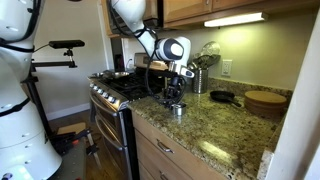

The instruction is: Remove the medium measuring cup from the large cup then remove the small measuring cup from the medium cup

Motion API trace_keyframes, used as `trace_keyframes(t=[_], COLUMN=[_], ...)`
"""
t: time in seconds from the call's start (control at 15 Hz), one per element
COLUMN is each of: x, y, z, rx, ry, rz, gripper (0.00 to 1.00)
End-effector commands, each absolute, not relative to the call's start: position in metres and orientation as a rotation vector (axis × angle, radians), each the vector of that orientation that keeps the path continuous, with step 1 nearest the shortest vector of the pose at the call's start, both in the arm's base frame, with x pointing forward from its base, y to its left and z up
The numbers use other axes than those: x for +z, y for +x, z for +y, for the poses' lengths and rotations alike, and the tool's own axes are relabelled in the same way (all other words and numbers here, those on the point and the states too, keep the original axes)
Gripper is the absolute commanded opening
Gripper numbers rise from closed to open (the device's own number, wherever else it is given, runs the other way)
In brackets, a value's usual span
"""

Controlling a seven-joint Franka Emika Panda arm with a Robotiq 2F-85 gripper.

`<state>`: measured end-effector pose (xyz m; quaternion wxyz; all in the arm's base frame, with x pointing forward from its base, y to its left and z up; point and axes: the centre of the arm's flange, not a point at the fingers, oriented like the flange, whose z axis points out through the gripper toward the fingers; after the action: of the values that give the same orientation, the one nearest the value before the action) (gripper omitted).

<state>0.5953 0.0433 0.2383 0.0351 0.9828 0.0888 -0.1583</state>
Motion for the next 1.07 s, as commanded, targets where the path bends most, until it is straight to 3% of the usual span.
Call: trace_keyframes(t=[0.0, 0.13, 1.0], x=[0.242, 0.243, 0.286], y=[0.592, 0.592, 0.594], z=[0.042, 0.042, 0.038], rx=[-0.505, -0.504, -0.389], ry=[3.011, 3.010, 3.022], rz=[0.251, 0.251, 0.175], gripper=[0.09, 0.12, 0.12])
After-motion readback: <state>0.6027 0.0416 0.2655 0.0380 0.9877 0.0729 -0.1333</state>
